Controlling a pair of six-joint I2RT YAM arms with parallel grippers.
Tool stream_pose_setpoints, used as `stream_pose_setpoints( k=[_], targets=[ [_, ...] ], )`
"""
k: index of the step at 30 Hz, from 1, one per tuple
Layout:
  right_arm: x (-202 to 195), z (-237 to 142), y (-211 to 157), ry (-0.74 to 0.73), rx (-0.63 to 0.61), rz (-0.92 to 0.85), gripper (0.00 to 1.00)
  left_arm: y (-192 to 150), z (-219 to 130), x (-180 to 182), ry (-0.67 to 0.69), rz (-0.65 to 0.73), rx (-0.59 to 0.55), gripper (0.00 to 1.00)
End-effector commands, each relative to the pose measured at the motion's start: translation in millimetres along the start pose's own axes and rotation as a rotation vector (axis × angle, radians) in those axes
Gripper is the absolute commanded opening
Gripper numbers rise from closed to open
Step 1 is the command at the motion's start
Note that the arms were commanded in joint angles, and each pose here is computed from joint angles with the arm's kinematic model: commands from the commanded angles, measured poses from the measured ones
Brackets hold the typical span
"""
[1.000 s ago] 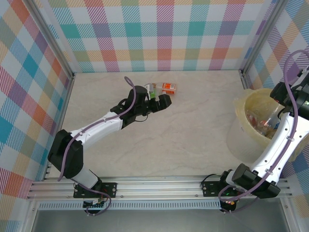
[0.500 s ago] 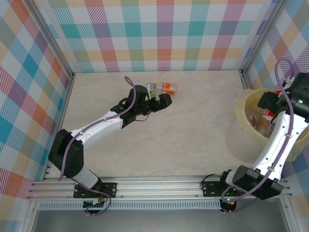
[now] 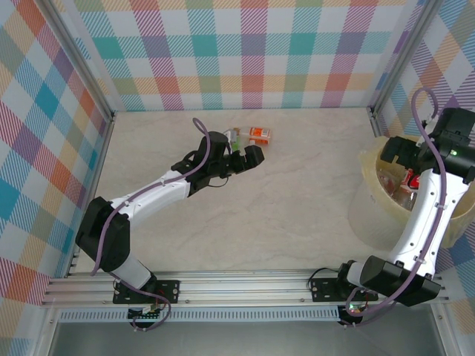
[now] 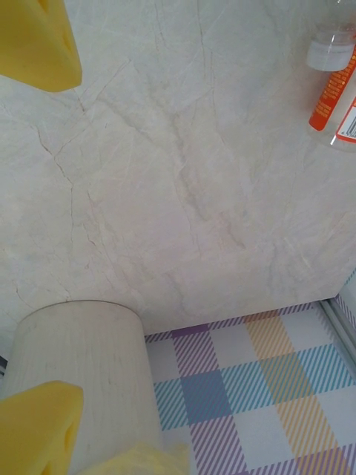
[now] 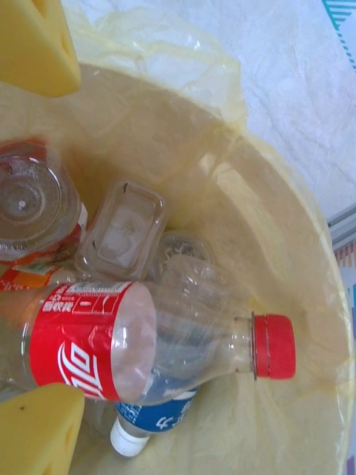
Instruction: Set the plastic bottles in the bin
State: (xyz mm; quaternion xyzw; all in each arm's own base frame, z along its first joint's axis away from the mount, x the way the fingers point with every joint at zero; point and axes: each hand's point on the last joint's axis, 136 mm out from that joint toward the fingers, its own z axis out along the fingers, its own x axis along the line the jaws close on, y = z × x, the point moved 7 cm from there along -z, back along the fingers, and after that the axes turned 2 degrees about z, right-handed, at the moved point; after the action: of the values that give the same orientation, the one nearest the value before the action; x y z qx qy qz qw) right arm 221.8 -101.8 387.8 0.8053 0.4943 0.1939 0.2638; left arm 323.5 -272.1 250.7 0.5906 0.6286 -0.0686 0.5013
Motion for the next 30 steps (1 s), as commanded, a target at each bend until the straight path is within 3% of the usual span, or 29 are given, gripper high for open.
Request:
stream_pose_setpoints(
  k=[1,12,19,24,30],
  targets=[
    [8.4,-2.1,3.5,0.024,-0.034,0.011,1.00,5.0,-1.1,5.9,0.053,0.004,-0.014,1.00],
    [39.6,-18.6,16.2,0.067,-0.161,0.019,1.00,13.6,-2.8,19.6,0.180,0.046,-0.036,1.00],
    [70.3,-46.1,20.0,0.242,-0.301,0.052,1.00,21.8,5.7,35.1,0.229,-0.031,-0.058,1.00],
    [111.3,-59.7,7.3,0.549,-0.354,0.077,1.00,26.4,9.0,51.0,0.277,-0.113,-0.072,1.00],
    [173.3,-45.0,-17.5,0.882,-0.240,0.053,1.00,32.2,13.6,75.1,0.417,-0.234,-0.078,1.00]
  ],
)
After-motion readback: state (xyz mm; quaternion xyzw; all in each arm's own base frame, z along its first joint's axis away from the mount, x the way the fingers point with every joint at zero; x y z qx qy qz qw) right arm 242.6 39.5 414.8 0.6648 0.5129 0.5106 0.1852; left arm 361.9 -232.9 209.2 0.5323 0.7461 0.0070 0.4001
